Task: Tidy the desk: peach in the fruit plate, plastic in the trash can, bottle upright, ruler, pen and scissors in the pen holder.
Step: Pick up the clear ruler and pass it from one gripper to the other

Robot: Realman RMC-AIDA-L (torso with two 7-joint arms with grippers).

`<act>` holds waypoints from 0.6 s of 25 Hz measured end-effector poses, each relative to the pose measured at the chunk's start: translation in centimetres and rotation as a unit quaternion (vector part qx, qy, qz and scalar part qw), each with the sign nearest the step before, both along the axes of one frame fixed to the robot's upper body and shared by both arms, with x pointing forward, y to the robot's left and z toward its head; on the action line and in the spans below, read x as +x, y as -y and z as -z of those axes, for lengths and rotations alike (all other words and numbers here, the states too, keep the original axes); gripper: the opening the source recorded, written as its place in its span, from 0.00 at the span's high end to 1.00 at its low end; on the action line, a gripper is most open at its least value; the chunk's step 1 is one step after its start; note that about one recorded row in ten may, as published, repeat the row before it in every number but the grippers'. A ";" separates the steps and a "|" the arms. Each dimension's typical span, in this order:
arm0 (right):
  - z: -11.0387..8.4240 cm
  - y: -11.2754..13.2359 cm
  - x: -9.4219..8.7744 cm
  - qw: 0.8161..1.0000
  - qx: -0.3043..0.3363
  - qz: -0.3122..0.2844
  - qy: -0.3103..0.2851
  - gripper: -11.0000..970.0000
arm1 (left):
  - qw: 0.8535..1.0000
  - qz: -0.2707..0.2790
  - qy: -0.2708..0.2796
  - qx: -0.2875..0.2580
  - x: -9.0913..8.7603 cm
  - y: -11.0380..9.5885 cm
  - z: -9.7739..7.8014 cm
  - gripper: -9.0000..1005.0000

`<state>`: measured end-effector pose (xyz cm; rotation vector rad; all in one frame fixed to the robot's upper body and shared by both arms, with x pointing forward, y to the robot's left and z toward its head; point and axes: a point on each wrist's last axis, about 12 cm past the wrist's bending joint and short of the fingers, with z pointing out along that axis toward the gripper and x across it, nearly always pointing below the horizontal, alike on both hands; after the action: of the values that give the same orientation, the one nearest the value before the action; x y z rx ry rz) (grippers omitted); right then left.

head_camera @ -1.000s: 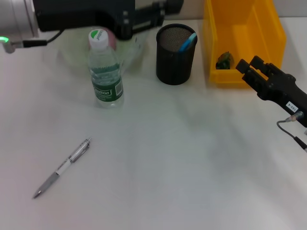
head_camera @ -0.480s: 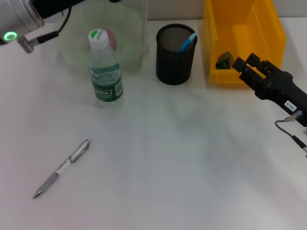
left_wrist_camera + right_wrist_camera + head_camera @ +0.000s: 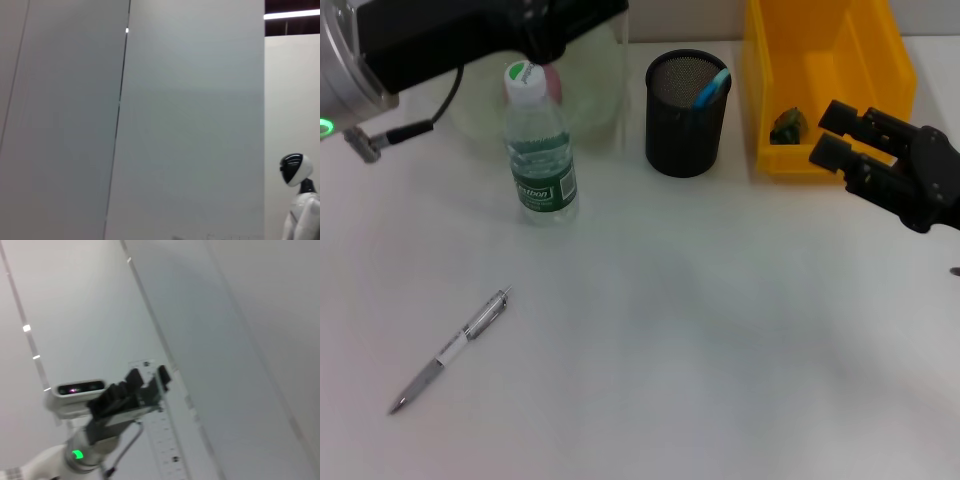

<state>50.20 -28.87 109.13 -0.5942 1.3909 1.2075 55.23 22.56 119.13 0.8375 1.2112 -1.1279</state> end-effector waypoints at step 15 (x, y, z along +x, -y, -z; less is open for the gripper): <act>-3.7 -4.0 2.1 0.992 -0.048 -0.105 0.040 0.15 | 0.999 0.024 -0.038 -0.010 -1.0 -0.3 2.2 0.61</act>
<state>52.26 -24.84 112.82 -0.8651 1.3488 1.2733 54.25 22.85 116.96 0.8177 1.2450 -1.2182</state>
